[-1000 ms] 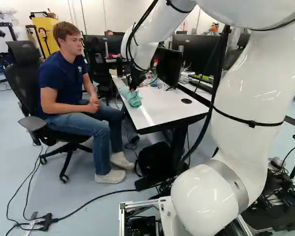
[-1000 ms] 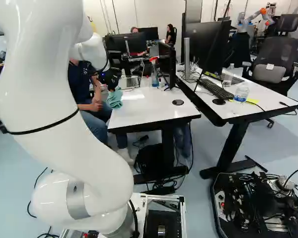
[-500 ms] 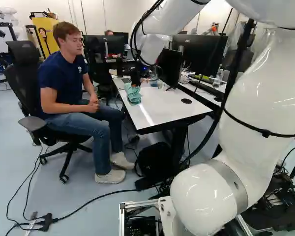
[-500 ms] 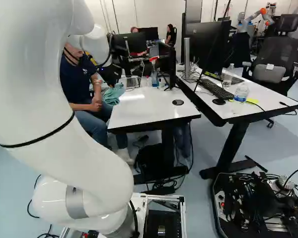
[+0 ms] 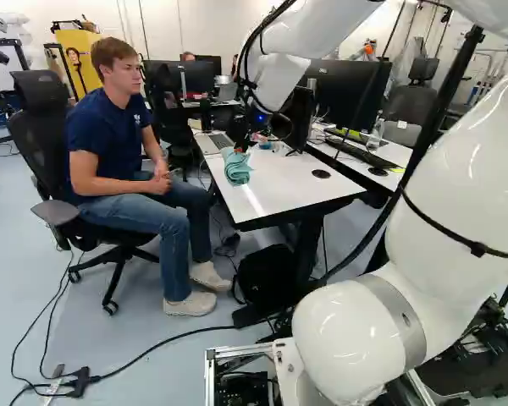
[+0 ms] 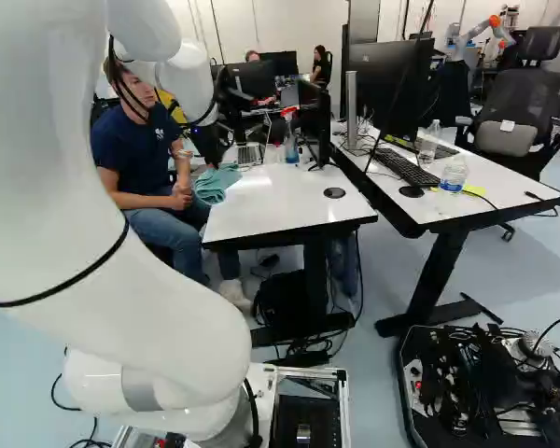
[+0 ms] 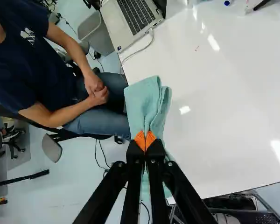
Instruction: Clean the table with the green towel
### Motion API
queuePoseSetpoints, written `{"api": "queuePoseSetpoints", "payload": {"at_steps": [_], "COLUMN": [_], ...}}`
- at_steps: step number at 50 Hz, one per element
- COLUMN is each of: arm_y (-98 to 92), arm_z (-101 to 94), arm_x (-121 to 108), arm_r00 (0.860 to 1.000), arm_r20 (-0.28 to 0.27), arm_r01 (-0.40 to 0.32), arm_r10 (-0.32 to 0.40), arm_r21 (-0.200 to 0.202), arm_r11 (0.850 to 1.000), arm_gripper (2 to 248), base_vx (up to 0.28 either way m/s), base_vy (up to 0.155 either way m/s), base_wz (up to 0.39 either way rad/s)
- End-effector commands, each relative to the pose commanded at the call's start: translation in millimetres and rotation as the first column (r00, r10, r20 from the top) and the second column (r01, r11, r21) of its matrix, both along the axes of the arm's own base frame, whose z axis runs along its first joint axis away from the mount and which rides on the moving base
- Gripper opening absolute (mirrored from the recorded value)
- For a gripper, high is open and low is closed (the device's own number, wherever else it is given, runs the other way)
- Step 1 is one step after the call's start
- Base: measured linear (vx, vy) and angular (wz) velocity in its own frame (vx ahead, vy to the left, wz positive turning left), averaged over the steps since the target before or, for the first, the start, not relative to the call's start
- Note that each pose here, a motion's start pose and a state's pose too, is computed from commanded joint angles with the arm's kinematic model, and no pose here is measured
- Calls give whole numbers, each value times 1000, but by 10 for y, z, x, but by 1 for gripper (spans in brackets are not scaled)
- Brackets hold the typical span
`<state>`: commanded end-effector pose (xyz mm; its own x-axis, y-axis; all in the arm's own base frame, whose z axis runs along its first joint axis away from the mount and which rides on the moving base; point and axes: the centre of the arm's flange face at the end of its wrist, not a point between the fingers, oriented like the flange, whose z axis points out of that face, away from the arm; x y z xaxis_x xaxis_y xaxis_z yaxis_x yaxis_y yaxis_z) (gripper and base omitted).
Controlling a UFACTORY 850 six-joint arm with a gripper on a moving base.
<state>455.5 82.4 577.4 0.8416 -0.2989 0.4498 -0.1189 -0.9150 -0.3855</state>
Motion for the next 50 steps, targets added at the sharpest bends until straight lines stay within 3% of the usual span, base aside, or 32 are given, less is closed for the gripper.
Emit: {"api": "queuePoseSetpoints", "payload": {"at_steps": [26, 39, 50], "arm_y": [-266, -272, -324], "arm_z": [-12, -11, -5], "arm_x": [-243, -237, -65], "arm_r00": [999, 999, 998], "arm_r20": [4, 4, 1], "arm_r01": [53, 54, 69], "arm_r10": [-53, -54, -69], "arm_r21": [1, 1, 0], "arm_r11": [999, 999, 998], "arm_gripper": [21, 21, 21], "base_vx": [0, 0, 0], "base_vy": [0, 0, 0], "base_wz": [0, 0, 0]}}
